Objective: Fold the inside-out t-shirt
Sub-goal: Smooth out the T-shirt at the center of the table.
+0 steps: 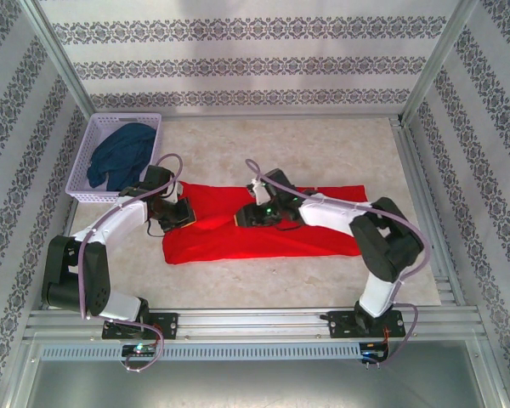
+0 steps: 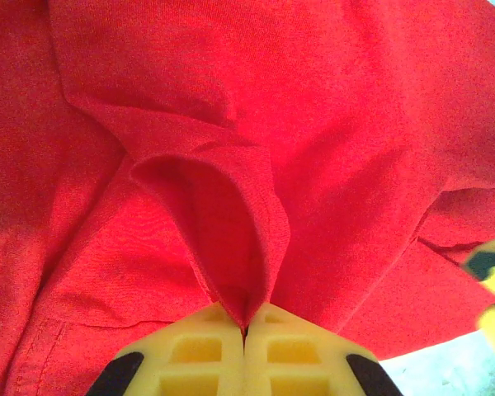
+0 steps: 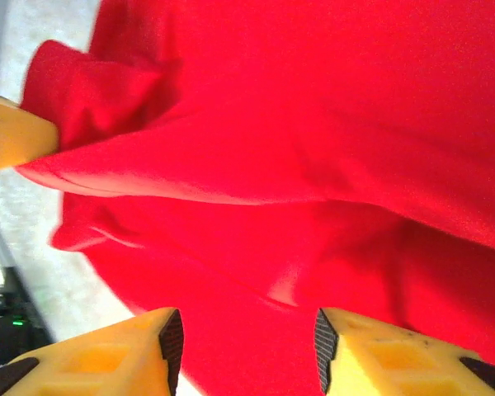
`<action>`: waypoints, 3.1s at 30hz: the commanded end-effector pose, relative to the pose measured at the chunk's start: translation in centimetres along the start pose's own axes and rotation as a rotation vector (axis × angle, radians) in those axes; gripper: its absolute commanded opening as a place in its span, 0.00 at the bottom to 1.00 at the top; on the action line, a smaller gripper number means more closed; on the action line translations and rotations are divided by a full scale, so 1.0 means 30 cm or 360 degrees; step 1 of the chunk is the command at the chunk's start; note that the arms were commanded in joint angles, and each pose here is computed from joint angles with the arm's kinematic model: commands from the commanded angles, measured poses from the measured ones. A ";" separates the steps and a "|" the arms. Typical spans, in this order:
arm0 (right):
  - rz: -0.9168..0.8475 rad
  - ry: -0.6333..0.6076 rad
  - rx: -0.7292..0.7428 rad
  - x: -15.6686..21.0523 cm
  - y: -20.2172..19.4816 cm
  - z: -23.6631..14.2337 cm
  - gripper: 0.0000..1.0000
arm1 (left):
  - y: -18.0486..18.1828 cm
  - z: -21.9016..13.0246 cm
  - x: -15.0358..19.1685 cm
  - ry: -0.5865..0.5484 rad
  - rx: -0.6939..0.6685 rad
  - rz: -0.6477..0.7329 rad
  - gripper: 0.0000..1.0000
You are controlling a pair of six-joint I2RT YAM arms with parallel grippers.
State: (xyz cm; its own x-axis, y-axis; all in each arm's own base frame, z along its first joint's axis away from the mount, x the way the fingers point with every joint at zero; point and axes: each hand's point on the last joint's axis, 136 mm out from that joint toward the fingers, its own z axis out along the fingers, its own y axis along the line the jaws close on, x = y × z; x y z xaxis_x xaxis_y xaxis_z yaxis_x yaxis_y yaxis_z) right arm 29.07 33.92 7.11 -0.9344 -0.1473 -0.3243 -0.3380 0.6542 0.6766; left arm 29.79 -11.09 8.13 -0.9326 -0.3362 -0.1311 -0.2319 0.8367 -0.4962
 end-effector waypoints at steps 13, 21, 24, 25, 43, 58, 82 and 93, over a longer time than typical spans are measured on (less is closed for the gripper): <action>0.0215 -0.0146 -0.0352 -0.132 0.102 0.165 0.58 | -0.028 0.002 0.002 -0.0010 0.0049 0.0053 0.05; 0.0228 -0.0208 -0.0411 -0.158 0.128 0.128 0.46 | -0.018 0.004 0.006 -0.0010 0.0029 0.0057 0.07; 0.0261 -0.0229 -0.0466 -0.156 0.145 0.109 0.33 | -0.010 0.007 0.014 -0.0005 0.0023 0.0056 0.11; 0.0273 -0.0238 -0.0484 -0.157 0.152 0.101 0.27 | -0.006 0.010 0.017 -0.0003 0.0020 0.0051 0.12; 0.0611 0.0010 -0.0323 0.035 0.121 -0.022 0.22 | 0.012 0.004 0.097 0.0037 0.0071 0.0026 0.41; 0.0180 0.0114 0.0179 0.065 0.102 -0.005 0.44 | 0.011 0.053 -0.003 -0.0083 0.0034 0.0102 0.45; 0.0145 0.0131 0.0164 0.069 0.094 -0.004 0.42 | 0.064 0.031 0.037 -0.0039 -0.0168 0.0128 0.02; 0.0151 0.0127 0.0172 0.073 0.045 -0.016 0.44 | 0.099 -0.006 0.122 0.0082 -0.0499 0.0097 0.04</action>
State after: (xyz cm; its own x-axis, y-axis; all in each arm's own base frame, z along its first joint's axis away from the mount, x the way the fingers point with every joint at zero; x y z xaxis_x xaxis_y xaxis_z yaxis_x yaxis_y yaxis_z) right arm 26.48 34.73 7.62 -0.9730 -0.1271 -0.1926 -0.2218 0.7453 0.6288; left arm 27.05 -10.81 6.52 -0.9556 -0.2548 -0.1481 -0.2017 0.9319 -0.3015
